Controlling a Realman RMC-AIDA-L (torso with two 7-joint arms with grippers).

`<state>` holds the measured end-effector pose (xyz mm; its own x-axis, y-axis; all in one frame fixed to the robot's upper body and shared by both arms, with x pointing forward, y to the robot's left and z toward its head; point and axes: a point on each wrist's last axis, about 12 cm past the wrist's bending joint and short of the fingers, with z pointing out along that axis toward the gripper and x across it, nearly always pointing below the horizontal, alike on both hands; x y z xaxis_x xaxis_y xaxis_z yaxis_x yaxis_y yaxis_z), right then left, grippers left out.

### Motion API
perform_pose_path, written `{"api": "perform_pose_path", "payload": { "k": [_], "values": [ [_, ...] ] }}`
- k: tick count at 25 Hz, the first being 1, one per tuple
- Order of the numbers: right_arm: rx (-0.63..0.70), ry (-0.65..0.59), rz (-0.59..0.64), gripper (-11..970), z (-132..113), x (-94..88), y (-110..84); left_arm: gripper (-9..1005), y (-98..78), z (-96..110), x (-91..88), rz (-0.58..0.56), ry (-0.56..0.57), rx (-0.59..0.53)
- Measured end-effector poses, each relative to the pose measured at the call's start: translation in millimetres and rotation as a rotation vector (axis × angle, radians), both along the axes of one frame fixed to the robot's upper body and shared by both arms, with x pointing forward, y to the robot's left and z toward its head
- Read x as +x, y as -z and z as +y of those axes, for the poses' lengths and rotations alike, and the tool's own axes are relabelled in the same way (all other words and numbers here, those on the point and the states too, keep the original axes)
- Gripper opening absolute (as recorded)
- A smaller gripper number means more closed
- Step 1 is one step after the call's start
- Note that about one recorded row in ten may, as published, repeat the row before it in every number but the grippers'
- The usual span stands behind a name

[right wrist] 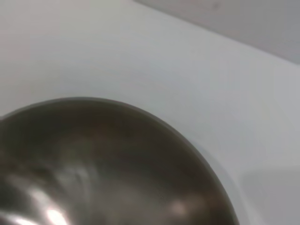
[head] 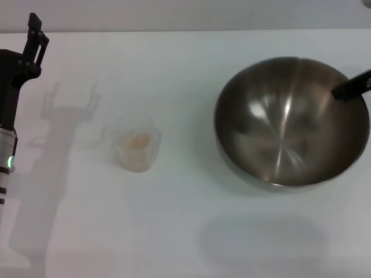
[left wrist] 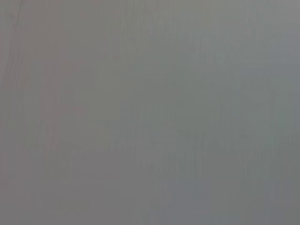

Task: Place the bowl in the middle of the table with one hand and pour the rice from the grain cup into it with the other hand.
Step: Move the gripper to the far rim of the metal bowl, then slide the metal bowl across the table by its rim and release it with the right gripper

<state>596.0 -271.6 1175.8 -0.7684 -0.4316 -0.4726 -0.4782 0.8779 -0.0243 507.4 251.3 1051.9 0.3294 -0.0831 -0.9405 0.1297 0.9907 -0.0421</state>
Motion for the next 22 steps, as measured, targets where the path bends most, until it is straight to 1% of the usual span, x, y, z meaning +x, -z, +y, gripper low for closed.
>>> {"api": "perform_pose_path", "payload": {
  "k": [2,5,14,16,18,20,22],
  "values": [
    [0.007,-0.003,-0.013,12,1,0.2,-1.7,805,0.0,0,0.0,0.0,0.0,0.0],
    [0.032,-0.02,-0.069,4,2,0.4,-8.7,804,0.0,0,-0.1,0.0,0.0,-0.001],
    [0.131,-0.101,-0.118,6,13,-1.6,-12.5,802,-0.4,-1,0.2,-0.002,0.002,-0.003],
    [0.174,-0.126,-0.115,6,18,-2.4,-10.2,802,-0.5,-1,0.2,-0.002,0.002,-0.004],
    [0.183,-0.131,-0.111,7,19,-2.5,-9.1,802,-0.6,-2,0.3,-0.003,0.003,-0.004],
    [0.211,-0.146,-0.083,7,25,-2.2,-1.9,801,-0.6,-2,0.4,-0.003,0.003,-0.005],
    [0.219,-0.149,-0.072,8,27,-1.9,0.5,801,-0.6,-2,0.4,-0.003,0.003,-0.005]
  ]
}}
